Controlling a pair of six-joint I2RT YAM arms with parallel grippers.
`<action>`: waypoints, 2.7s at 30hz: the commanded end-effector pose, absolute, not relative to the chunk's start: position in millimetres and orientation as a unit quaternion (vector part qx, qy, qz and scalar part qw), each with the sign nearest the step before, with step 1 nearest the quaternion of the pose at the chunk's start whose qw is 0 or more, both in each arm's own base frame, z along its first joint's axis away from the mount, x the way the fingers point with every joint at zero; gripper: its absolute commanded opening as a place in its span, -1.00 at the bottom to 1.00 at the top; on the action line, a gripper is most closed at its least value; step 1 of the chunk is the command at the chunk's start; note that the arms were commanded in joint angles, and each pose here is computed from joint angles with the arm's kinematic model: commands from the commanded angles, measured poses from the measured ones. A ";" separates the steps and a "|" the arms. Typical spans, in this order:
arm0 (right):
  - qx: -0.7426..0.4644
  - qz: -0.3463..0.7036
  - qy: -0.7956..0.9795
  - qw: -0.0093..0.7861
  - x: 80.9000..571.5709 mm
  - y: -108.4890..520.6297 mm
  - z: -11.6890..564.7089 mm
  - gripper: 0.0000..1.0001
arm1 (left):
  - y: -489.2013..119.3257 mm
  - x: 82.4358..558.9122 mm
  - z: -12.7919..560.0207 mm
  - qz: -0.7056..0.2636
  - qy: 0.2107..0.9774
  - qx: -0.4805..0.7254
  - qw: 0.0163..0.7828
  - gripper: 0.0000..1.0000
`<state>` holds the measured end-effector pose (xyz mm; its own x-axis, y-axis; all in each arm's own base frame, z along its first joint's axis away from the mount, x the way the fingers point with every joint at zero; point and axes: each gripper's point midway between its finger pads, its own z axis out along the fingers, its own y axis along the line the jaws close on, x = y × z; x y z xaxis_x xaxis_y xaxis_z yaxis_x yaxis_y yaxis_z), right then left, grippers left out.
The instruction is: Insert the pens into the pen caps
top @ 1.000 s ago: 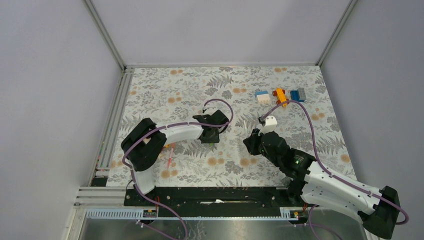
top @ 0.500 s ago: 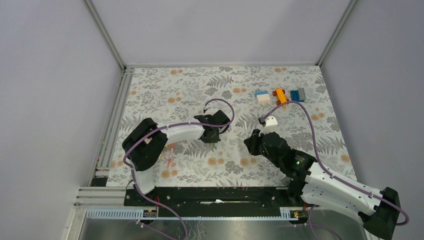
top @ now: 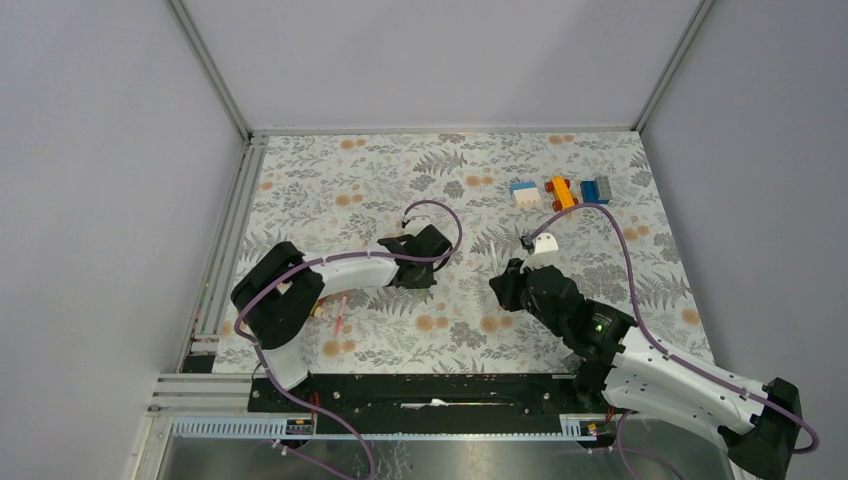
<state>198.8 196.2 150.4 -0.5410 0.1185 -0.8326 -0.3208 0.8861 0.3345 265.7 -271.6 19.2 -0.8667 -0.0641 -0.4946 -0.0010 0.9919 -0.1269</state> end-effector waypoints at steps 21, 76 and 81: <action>-0.043 0.297 0.807 0.509 210.4 222.5 166.2 -1.00 | -276.9 264.2 136.1 -0.249 0.883 -0.019 0.398 -1.00; -0.160 0.470 0.730 0.470 176.9 294.3 197.4 -1.00 | -288.2 252.4 276.5 -0.530 0.711 -0.110 0.449 -1.00; -0.168 0.473 0.730 0.464 175.9 298.6 198.2 -1.00 | -287.4 252.6 275.0 -0.530 0.711 -0.112 0.447 -1.00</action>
